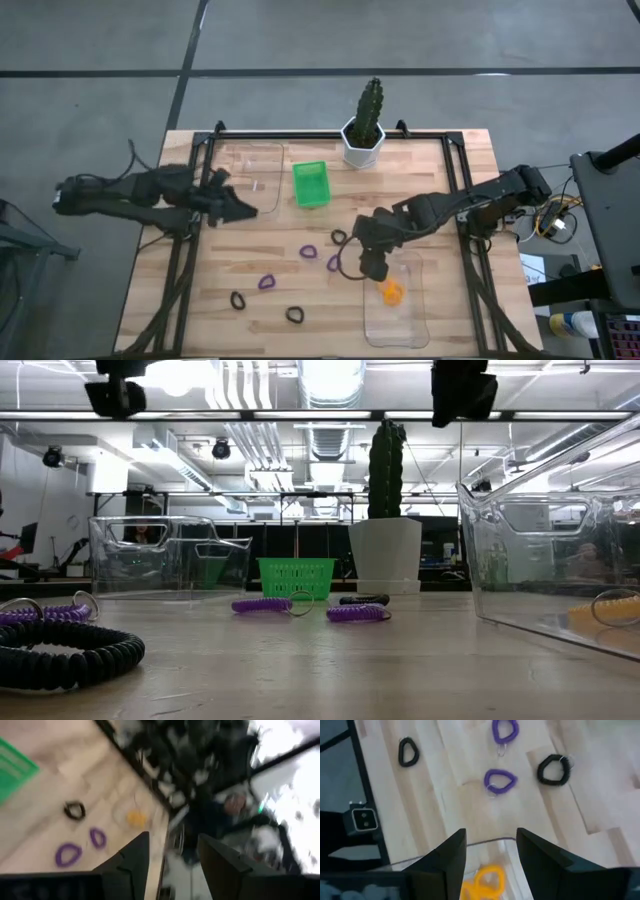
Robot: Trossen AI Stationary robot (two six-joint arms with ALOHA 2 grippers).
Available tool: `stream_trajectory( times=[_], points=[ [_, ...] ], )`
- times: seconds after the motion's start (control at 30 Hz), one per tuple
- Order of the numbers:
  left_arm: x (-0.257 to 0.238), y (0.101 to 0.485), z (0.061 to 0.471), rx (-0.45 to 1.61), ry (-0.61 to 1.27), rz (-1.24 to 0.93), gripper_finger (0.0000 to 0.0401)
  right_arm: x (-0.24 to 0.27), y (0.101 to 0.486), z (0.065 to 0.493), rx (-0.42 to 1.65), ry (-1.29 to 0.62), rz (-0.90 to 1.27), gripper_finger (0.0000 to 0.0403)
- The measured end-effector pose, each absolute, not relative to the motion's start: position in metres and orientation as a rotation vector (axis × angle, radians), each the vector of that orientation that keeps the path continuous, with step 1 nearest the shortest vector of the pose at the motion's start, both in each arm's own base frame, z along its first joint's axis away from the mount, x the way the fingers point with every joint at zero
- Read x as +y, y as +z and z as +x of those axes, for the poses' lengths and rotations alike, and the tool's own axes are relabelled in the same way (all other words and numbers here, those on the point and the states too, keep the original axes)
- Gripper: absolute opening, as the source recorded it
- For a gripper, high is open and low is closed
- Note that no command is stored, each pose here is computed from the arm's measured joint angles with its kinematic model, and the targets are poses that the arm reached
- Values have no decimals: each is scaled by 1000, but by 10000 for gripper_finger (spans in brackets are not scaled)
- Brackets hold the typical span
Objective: Sort spring keychains
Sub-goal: Put the middle black spring keychain into the top transparent bin
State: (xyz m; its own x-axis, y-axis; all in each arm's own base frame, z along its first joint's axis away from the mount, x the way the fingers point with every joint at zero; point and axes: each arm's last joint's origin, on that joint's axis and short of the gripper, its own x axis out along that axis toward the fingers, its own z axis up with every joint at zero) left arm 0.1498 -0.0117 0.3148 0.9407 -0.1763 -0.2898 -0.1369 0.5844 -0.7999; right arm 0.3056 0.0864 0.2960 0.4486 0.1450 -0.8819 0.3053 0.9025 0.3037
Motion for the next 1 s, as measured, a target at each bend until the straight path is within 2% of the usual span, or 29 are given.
stream_trajectory(
  times=[0.17, 0.43, 0.63, 1.0],
  points=[
    [-34, 324, 169, 568, -121, -809, 160, 80, 301, 308, 1054, -107, 431, 168],
    [-71, 290, 178, 988, -108, -698, 160, 68, 317, 315, 877, -135, 428, 160],
    [-103, 271, 181, 1110, -204, -544, 160, 63, 328, 316, 782, -132, 417, 151],
    [-144, 221, 190, 1301, -247, -219, 160, 57, 346, 313, 665, -110, 445, 150]
  ],
)
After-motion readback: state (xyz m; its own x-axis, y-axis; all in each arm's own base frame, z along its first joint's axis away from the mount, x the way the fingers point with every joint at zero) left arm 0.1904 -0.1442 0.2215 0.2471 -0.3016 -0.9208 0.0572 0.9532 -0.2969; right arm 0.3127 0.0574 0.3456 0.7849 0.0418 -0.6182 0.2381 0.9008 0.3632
